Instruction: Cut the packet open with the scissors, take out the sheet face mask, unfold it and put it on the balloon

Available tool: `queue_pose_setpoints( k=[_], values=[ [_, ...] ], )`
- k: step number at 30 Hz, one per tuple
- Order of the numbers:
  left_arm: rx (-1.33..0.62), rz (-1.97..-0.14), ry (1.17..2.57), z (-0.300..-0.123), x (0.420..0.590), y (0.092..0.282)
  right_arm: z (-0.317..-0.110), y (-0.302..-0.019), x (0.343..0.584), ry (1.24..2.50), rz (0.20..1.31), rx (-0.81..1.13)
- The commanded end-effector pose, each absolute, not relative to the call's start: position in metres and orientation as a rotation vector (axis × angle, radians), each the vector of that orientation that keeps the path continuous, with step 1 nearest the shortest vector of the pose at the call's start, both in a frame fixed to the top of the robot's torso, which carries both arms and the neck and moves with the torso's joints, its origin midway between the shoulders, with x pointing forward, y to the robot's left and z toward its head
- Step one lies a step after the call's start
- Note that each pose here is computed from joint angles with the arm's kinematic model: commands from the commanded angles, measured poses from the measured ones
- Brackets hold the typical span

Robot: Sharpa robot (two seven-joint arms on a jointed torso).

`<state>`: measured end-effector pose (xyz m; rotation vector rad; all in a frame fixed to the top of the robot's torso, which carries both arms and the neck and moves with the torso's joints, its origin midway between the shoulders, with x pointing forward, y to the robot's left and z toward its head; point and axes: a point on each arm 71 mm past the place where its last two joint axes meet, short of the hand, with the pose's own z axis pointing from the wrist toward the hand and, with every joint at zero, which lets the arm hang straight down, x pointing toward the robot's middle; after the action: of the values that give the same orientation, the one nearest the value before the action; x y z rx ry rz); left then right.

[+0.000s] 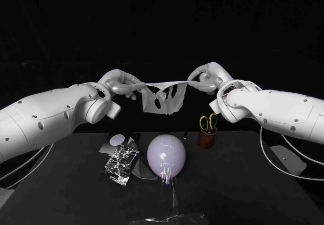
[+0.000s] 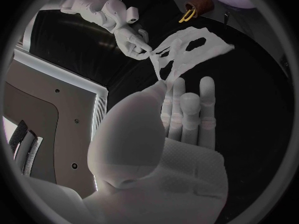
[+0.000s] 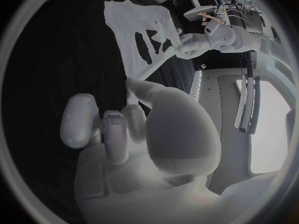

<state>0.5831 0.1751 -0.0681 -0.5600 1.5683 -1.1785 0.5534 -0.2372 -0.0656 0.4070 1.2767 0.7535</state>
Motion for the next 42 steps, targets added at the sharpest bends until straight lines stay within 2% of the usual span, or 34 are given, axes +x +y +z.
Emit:
queue_pose_setpoints(
  k=[1,18,31,36,42],
  values=[
    [-0.531,-1.146,1.612,-0.069,0.584,0.174,-0.061,-0.238,0.554,1.254,0.754,0.393],
    [-0.6,-1.229,1.586,-0.067,0.58,0.171,-0.063,-0.225,0.552,1.35,0.786,0.367],
    [-0.681,-1.281,1.529,-0.063,0.581,0.18,-0.065,-0.223,0.548,1.383,0.786,0.357],
    [-0.661,-1.281,1.531,-0.061,0.581,0.181,-0.066,-0.223,0.544,1.393,0.795,0.37],
    [-0.551,-1.248,1.574,-0.061,0.581,0.179,-0.07,-0.22,0.531,1.444,0.863,0.459]
  ],
)
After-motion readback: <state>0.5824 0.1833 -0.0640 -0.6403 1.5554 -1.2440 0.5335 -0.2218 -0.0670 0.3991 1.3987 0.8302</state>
